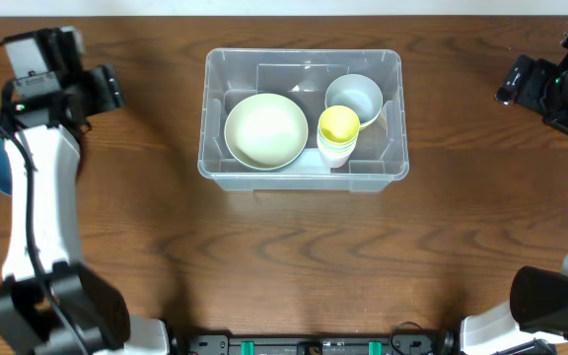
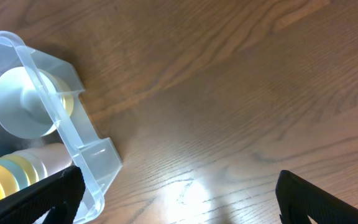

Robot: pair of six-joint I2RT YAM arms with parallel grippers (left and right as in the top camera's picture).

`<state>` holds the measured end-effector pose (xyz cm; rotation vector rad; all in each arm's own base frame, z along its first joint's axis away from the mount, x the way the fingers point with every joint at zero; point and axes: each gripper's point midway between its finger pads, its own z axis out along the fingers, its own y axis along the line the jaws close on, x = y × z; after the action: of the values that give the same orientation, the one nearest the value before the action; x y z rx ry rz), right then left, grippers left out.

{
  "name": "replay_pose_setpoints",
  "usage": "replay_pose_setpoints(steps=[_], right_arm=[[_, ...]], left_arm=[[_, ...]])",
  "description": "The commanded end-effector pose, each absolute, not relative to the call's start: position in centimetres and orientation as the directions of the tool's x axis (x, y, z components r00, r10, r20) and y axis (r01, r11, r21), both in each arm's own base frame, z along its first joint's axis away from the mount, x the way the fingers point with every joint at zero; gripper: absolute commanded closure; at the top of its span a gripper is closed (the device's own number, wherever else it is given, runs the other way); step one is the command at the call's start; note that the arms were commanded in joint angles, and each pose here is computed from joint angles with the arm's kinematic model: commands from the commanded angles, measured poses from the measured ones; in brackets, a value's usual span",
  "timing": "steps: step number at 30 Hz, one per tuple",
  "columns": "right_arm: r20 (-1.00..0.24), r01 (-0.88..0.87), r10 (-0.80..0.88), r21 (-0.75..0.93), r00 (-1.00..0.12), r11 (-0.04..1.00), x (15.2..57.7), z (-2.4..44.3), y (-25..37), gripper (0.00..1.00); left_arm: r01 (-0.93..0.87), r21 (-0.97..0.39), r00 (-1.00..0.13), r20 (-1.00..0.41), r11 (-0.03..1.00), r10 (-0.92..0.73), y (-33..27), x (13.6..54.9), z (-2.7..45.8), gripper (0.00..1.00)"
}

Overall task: Pack container
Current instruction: 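Move the left gripper to the dark blue bowl and grasp its rim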

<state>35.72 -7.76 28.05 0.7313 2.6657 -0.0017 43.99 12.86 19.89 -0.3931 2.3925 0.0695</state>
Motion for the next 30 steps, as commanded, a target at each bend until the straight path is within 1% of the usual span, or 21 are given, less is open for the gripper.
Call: replay_pose_setpoints(steps=[1, 10, 17, 18, 19, 20, 21, 22, 24, 26, 30], right_arm=[[-0.374, 0.492, 0.492, 0.103, -0.786, 0.865, 35.6, 28.7, -7.8, 0.01], [-0.374, 0.492, 0.492, 0.103, -0.786, 0.865, 35.6, 28.7, -7.8, 0.01], [-0.374, 0.492, 0.492, 0.103, -0.786, 0.865, 35.6, 28.7, -7.8, 0.01], [-0.374, 0.492, 0.492, 0.103, -0.786, 0.865, 35.6, 28.7, -7.8, 0.01], [-0.374, 0.492, 0.492, 0.103, -0.786, 0.865, 35.6, 28.7, -7.8, 0.01], [-0.374, 0.492, 0.492, 0.103, -0.786, 0.865, 35.6, 28.7, -7.8, 0.01], [-0.374, 0.492, 0.492, 0.103, -0.786, 0.865, 35.6, 28.7, -7.8, 0.01], [-0.374, 0.492, 0.492, 0.103, -0.786, 0.865, 35.6, 28.7, -7.8, 0.01], [-0.374, 0.492, 0.492, 0.103, -0.786, 0.865, 35.6, 28.7, -7.8, 0.01], [-0.374, 0.492, 0.492, 0.103, -0.786, 0.865, 35.6, 28.7, -7.8, 0.01], [-0.374, 0.492, 0.492, 0.103, -0.786, 0.865, 35.6, 28.7, -7.8, 0.01]], left_arm=[[-0.366, -0.038, -0.730, -0.608, 0.930, -0.312, 16.0, 44.1, 16.4, 0.18], [-0.478, 0.033, -0.776, -0.484, 0.878, -0.404, 21.1, 42.8, 8.7, 0.18], [-0.492, 0.058, -0.818, -0.373, 0.868, -0.438, 21.7, 41.7, 3.3, 0.19], [-0.492, 0.059, -0.822, -0.360, 0.869, -0.441, 21.6, 41.6, 2.8, 0.24], [-0.491, 0.060, -0.827, -0.347, 0.869, -0.443, 21.5, 41.4, 2.2, 0.32], [-0.490, 0.060, -0.830, -0.337, 0.869, -0.445, 21.4, 41.3, 1.9, 0.43], [-0.491, 0.060, -0.832, -0.329, 0.869, -0.447, 21.4, 41.1, 1.7, 0.57], [-0.493, 0.060, -0.832, -0.326, 0.868, -0.450, 21.3, 41.1, 1.6, 0.69], [-0.506, 0.054, -0.824, -0.326, 0.861, -0.463, 21.3, 41.1, 1.7, 0.86], [-0.537, 0.041, -0.803, -0.330, 0.842, -0.496, 21.3, 41.1, 1.8, 0.94], [-0.546, -0.001, -0.794, -0.319, 0.838, -0.518, 20.4, 41.1, 2.1, 0.94]])
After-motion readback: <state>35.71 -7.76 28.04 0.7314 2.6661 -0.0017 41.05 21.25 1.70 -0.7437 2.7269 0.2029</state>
